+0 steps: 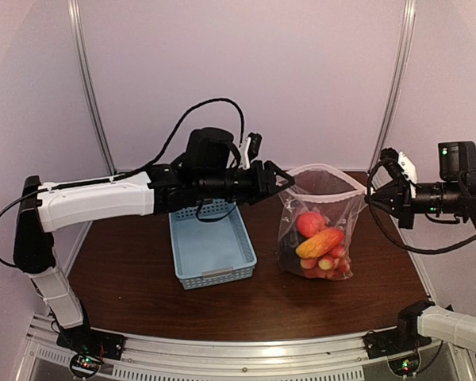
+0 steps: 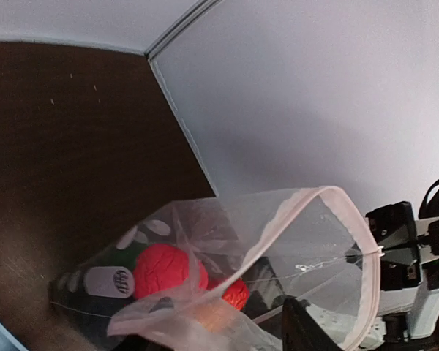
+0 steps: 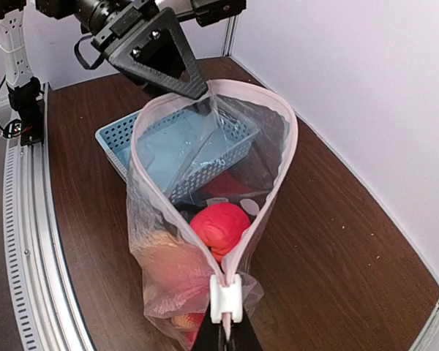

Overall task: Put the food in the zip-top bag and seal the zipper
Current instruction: Pass from the left arm to the right, then hold the zipper from the zipper food storage bag.

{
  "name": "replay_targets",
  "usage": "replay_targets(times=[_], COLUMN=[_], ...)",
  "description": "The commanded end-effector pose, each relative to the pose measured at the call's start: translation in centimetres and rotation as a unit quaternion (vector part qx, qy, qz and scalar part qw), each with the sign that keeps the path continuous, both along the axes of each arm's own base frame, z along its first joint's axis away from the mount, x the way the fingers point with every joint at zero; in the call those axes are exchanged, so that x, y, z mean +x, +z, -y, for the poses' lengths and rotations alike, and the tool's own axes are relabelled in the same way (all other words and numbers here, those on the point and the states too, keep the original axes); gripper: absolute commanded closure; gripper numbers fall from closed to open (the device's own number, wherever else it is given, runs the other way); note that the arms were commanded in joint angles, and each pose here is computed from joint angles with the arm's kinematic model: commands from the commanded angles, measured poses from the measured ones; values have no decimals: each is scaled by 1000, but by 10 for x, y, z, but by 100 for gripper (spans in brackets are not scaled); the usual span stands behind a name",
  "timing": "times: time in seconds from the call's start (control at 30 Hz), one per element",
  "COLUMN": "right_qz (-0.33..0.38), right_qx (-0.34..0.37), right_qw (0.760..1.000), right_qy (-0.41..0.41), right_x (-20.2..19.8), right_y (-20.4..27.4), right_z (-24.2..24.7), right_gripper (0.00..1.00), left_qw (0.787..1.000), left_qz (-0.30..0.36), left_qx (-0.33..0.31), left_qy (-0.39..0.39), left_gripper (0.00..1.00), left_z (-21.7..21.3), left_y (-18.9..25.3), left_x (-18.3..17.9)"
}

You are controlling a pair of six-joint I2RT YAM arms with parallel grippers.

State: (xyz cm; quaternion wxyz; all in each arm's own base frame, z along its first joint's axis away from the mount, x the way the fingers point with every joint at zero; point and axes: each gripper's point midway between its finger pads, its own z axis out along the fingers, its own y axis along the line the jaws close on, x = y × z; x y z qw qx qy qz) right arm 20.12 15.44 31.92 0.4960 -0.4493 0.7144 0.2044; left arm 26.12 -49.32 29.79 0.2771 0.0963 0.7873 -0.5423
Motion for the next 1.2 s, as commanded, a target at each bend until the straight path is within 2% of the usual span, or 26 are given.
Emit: replay_targets(times=[0.0, 0.1, 0.27, 0.57, 0.73, 0.9, 1.17], right_qz=[9, -15, -69, -98, -94, -87, -109], right_qx=[-66, -83, -108, -138, -131, -116, -113], right_qw=[998, 996, 990, 984, 982, 983, 977], right_qy=[15, 27, 51, 63, 93, 116, 141], right_x=[-19, -20, -21, -34, -47, -51, -48], right_y=[15, 17, 5, 3, 15, 26, 21], right_z=[12, 12, 11, 18, 13, 4, -9], right_gripper=[100, 100, 100, 100, 100, 100, 100], left_qw=[977, 955, 909, 856, 834, 817, 811], left_qz=[202, 279, 378, 412, 442, 482, 514], left_qx=[62, 67, 50, -19, -61, -74, -29], left_qy=[-18, -67, -170, -313, -325, -308, -279], left_gripper=[41, 32, 23, 22, 22, 22, 23], left_z=[-32, -27, 7, 69, 81, 81, 78], left_y=[75, 90, 96, 77, 93, 116, 123], left_x=[-2, -16, -46, -92, -102, -101, -87])
